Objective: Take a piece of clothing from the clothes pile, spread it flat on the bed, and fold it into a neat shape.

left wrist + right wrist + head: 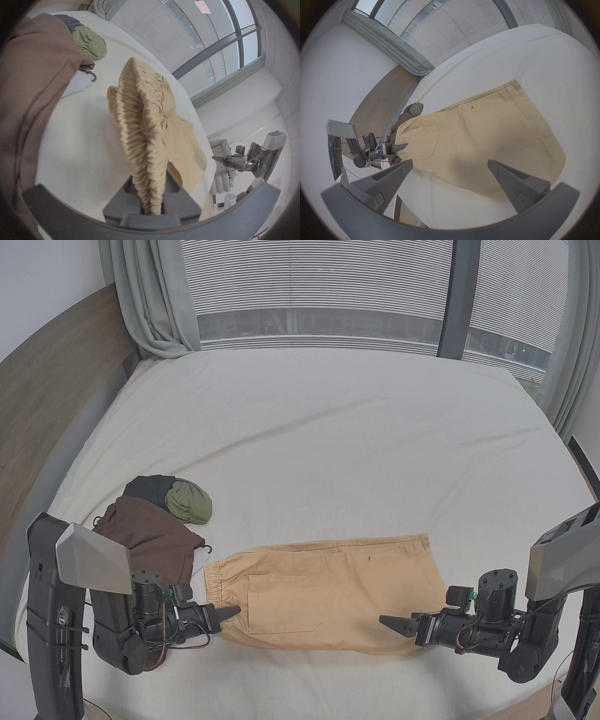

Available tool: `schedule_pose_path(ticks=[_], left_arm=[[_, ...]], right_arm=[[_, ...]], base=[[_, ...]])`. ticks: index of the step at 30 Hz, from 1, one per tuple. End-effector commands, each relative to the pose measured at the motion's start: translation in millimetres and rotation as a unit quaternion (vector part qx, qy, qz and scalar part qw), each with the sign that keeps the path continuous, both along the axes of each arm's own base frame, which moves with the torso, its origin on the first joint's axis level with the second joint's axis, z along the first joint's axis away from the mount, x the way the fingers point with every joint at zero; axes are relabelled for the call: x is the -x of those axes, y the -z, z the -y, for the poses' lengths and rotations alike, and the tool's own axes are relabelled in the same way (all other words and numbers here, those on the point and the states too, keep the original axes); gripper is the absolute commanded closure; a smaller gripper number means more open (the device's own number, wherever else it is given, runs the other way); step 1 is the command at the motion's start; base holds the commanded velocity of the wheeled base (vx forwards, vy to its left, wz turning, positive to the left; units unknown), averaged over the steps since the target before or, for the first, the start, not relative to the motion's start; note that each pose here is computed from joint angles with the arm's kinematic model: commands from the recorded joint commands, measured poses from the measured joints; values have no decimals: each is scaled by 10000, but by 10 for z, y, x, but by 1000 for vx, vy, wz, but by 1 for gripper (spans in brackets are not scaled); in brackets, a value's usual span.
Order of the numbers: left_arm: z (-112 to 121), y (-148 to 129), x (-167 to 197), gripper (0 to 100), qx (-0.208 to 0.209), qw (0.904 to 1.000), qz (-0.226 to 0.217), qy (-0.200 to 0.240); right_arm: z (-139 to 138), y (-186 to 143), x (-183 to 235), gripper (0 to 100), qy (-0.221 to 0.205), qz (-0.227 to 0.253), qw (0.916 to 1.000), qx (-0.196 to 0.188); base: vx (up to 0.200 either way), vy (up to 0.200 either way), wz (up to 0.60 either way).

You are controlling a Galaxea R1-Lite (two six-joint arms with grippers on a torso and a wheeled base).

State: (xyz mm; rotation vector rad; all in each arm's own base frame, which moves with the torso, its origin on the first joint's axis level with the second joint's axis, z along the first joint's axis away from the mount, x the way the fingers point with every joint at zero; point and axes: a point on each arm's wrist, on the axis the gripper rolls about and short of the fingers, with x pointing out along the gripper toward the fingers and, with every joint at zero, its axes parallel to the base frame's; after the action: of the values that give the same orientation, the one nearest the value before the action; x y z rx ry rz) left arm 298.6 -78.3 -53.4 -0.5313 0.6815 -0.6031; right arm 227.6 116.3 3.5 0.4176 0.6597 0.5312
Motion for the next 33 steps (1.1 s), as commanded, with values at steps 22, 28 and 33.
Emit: schedule_pose_path(ticks=[22,28,33], left_arm=[[-359,-218,157,100,138,9995,-61,-276],[-488,-219,156,100,166,9988,-80,-443],[-558,-284,179,100,257,9986,-48,-454]], right_arm=[[4,64,-6,0,9,-105,9999,53],[-3,68,-2,0,-7,-112,9999,56],[-10,64,2,0,-22,-105,9999,53]], base=[[0,0,0],[0,0,0],[0,0,0]])
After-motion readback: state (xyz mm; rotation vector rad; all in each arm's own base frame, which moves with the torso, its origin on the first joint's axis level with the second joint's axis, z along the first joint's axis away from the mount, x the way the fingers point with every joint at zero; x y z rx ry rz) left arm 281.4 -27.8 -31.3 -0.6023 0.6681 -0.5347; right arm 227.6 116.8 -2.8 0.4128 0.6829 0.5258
